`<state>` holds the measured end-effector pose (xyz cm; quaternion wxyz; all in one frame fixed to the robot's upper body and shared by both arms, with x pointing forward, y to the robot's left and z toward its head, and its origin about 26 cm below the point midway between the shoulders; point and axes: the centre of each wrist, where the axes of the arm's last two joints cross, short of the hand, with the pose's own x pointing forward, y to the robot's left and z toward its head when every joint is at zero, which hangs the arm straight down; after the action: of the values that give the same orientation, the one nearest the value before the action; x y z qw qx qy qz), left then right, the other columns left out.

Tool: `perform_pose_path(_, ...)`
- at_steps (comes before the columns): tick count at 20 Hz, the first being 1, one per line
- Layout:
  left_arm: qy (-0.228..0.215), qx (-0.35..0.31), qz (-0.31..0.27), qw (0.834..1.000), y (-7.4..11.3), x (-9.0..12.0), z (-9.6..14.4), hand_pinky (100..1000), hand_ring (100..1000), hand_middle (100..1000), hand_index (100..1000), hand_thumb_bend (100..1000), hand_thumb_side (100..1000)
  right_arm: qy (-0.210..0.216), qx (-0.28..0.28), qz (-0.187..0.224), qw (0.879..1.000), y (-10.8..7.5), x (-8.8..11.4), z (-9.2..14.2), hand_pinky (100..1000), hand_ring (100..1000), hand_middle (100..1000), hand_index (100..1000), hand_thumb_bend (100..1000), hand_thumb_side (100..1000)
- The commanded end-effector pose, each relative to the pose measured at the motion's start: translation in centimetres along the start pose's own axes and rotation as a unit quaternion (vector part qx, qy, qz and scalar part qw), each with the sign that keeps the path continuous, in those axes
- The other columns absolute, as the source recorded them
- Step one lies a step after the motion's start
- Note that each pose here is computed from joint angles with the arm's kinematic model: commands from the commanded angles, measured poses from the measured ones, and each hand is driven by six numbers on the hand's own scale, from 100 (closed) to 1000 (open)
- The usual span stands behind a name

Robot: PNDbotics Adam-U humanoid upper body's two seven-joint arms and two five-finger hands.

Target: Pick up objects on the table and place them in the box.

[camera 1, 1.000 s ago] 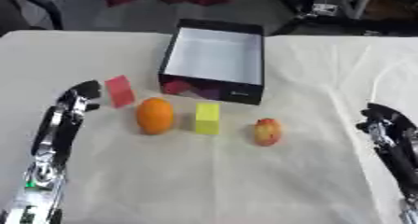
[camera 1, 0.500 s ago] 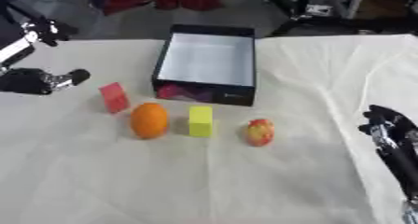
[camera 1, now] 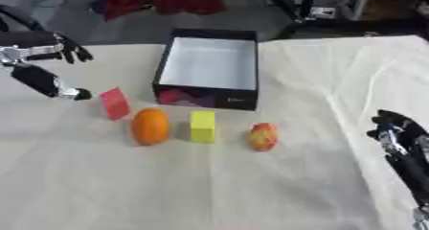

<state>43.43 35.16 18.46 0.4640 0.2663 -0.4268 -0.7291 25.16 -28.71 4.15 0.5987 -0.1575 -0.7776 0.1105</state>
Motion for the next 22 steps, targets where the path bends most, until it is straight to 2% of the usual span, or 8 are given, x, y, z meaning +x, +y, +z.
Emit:
perform_pose_path(1,0.01,-0.023,-0.007,1.0,-0.2,-0.5,-1.5,779,742,761,889,527,599,-0.01,0.002,0.007,1.0,-0.4,0.4,-0.3,741,651,707,808,100,686)
perform_pose_path(7,0.018,-0.024,-0.027,0.999,-1.4,-0.2,-4.0,772,736,758,886,512,583,-0.012,0.002,0.004,1.0,-0.3,0.4,-0.4,742,651,707,809,100,686)
perform_pose_path(16,0.079,0.052,-0.054,0.994,-1.8,-0.3,-4.5,767,741,772,883,502,577,-0.012,0.001,0.003,1.0,-0.3,0.5,-0.4,742,652,707,809,100,687)
perform_pose_path(22,0.095,0.046,-0.042,0.994,-3.1,-0.4,-5.2,766,737,775,882,497,584,-0.013,0.002,0.002,1.0,-0.2,0.5,-0.4,743,652,707,809,100,686)
